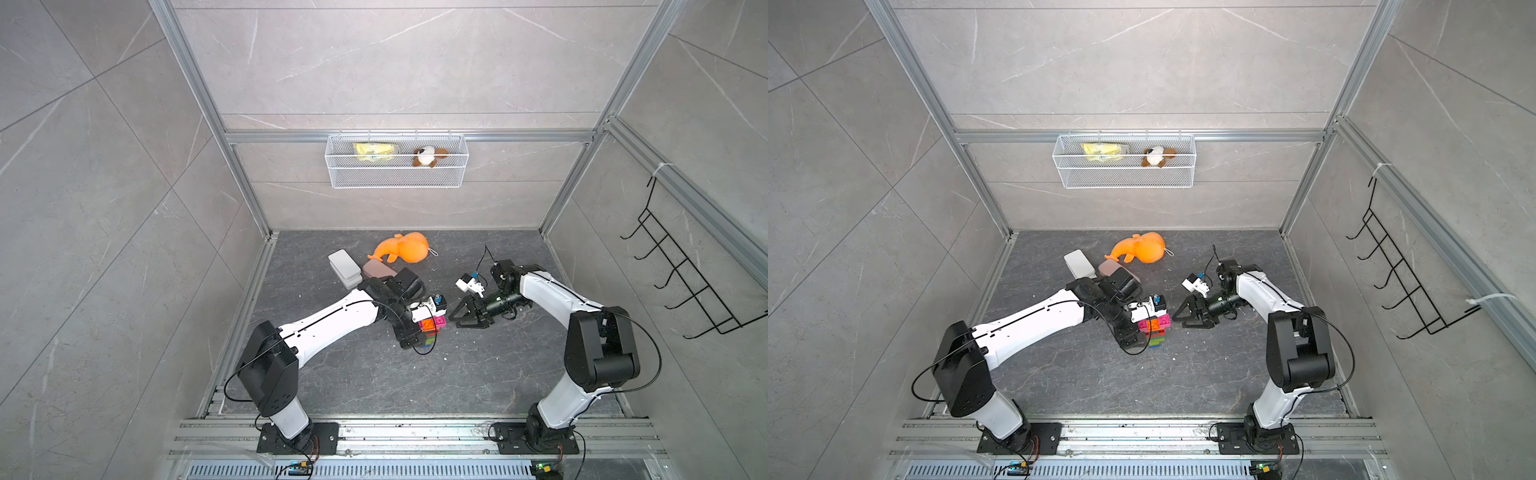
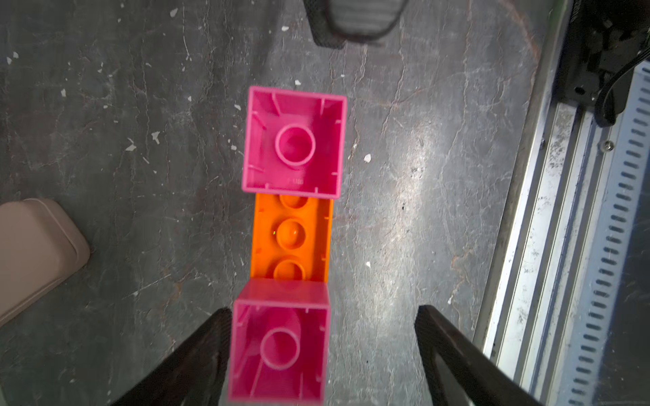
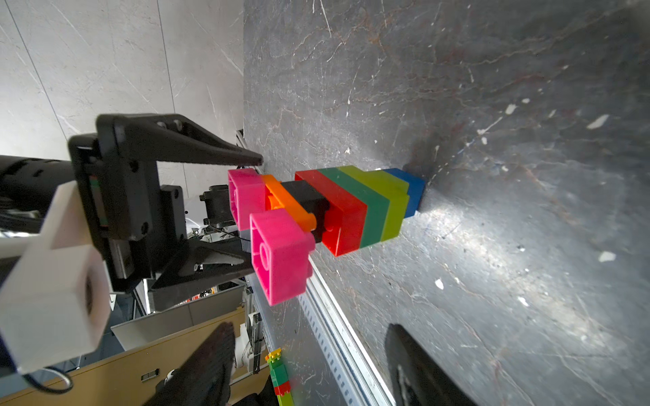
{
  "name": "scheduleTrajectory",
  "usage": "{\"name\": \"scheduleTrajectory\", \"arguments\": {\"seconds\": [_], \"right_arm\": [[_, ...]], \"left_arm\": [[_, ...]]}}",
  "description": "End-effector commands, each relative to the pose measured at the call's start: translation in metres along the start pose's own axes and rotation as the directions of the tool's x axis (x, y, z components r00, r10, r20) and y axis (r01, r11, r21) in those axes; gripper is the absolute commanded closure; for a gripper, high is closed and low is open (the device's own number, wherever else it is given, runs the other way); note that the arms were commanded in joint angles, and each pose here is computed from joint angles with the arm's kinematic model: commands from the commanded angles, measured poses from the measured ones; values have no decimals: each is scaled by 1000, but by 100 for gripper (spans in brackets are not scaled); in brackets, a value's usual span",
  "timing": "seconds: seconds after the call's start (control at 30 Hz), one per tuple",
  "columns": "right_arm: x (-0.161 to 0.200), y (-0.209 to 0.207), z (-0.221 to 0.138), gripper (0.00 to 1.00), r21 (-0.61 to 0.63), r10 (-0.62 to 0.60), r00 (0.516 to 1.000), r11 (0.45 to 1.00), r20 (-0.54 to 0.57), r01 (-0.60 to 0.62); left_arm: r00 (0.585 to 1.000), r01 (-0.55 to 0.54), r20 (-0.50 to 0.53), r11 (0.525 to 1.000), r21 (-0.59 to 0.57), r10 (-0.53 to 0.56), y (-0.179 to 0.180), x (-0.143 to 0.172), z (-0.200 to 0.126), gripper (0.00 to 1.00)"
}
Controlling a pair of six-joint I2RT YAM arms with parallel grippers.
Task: Assemble a carrot with lego
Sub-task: Adjust the lego brick at the center of the board.
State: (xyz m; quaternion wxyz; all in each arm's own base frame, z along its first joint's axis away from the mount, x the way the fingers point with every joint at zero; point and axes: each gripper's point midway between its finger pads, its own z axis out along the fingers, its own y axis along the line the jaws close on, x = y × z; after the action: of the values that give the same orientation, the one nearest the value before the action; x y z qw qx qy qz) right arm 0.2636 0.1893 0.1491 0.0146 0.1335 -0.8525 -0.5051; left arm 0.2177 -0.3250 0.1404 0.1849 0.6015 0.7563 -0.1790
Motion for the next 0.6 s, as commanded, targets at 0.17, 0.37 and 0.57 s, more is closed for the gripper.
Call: {"name": "scheduleTrajectory", "arguments": {"seconds": [0.17, 0.37, 0.57], "right_arm": [[7, 3, -1, 29, 0, 1, 1000, 1000, -5, -1], [7, 2, 0, 29, -4, 3, 1000, 1000, -9, -3], [7, 1, 1, 30, -7, 6, 1000, 1000, -14, -6]], "left_arm": [[973, 8, 229, 997, -74, 9, 15, -27, 10, 16], [964, 21, 264, 997, -67, -3, 23, -18, 23, 31], [958, 15, 286, 999, -38, -3, 17, -15, 27, 42]]}}
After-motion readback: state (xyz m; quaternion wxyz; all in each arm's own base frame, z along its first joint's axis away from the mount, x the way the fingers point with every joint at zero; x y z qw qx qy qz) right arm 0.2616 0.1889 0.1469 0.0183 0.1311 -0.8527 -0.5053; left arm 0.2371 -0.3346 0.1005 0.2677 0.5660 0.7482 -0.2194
